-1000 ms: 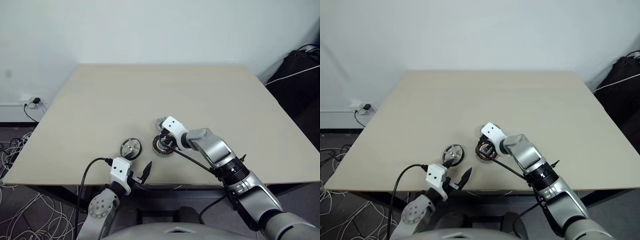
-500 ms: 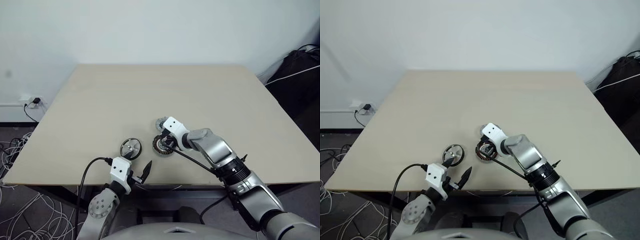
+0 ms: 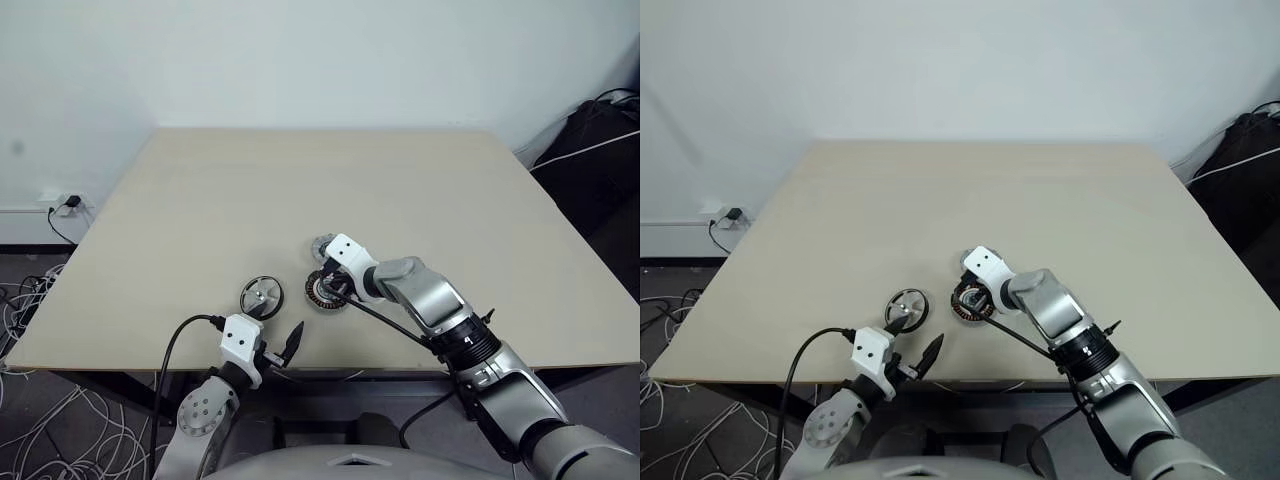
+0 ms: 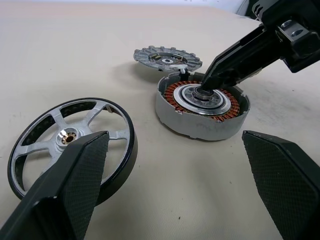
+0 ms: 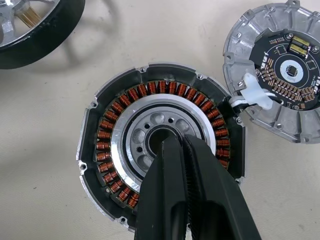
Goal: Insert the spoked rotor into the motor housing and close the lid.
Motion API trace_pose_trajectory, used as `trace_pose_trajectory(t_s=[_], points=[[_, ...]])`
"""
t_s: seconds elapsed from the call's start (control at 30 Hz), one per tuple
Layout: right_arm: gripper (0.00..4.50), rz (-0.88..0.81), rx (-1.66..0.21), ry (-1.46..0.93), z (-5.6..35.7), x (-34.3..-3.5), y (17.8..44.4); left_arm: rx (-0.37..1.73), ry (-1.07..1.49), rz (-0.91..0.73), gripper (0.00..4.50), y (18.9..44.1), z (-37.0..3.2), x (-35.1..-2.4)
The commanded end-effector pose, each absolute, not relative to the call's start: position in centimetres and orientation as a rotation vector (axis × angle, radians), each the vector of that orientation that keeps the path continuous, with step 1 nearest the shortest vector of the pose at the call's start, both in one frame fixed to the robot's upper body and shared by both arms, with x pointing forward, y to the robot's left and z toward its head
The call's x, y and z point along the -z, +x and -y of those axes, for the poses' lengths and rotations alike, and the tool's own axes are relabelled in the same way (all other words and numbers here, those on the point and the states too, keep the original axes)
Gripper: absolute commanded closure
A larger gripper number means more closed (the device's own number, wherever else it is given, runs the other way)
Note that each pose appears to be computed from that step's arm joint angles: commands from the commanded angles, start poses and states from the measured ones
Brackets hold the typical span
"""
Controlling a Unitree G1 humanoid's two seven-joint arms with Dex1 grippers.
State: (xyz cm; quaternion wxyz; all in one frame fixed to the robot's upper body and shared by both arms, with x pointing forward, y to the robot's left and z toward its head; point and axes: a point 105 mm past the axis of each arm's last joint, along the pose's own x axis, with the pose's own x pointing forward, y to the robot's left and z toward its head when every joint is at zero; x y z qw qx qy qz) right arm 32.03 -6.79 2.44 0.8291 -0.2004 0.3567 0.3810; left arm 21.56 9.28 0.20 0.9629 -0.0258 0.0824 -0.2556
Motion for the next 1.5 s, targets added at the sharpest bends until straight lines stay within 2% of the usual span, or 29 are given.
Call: trace_pose_trajectory(t_s=[0.03, 0.2, 0.23, 0.37, 0.6, 0.7, 0.8, 0.83, 0.97, 1.1, 1.2, 1.37, 1.5], points=[[4.48, -0.727, -0.794, -0.420, 6.8, -3.1, 32.5, 0.522, -0.048, -0.103, 0.00, 22.1, -9.1, -1.9], [4.48, -0.720, -0.786, -0.410, 6.8, -3.2, 32.7, 0.521, -0.046, -0.101, 0.00, 22.1, -9.1, -2.1], [4.02, -0.716, -0.784, -0.403, 6.7, -3.2, 32.8, 0.521, -0.046, -0.101, 0.00, 22.1, -9.0, -2.1], [2.83, -0.700, -0.785, -0.398, 6.7, -3.6, 32.9, 0.522, -0.047, -0.100, 0.00, 22.1, -8.9, -2.2], [2.83, -0.618, -0.766, -0.389, 6.7, -5.6, 33.1, 0.523, -0.048, -0.101, 0.00, 22.0, -8.9, -2.4], [3.43, -0.520, -0.763, -0.347, 6.1, -7.4, 32.8, 0.514, -0.051, -0.092, 0.00, 22.0, -9.1, -2.5], [4.39, -0.375, -0.730, -0.300, 5.6, -8.9, 32.5, 0.489, -0.058, -0.065, 0.00, 22.1, -9.4, -3.1], [4.46, -0.328, -0.712, -0.282, 5.6, -9.3, 32.4, 0.478, -0.062, -0.054, 0.00, 22.1, -9.6, -3.3], [4.46, -0.251, -0.661, -0.183, 5.7, -8.5, 30.6, 0.310, -0.122, -0.021, 0.00, 22.9, -11.7, -4.1], [4.46, -0.230, -0.682, -0.208, 5.9, -7.3, 28.6, 0.189, -0.249, -0.098, 0.00, 23.2, -13.2, -3.4], [4.46, -0.219, -0.760, -0.226, 5.9, -6.6, 26.5, 0.212, -0.390, -0.213, 0.00, 22.6, -13.1, -2.2], [4.46, -0.236, -0.791, -0.167, 6.8, -6.5, 25.1, 0.272, -0.488, -0.366, 0.00, 21.7, -12.7, -0.4], [4.46, -0.235, -0.794, -0.141, 7.7, -6.9, 24.4, 0.269, -0.616, -0.366, 0.00, 22.0, -12.9, -1.0]])
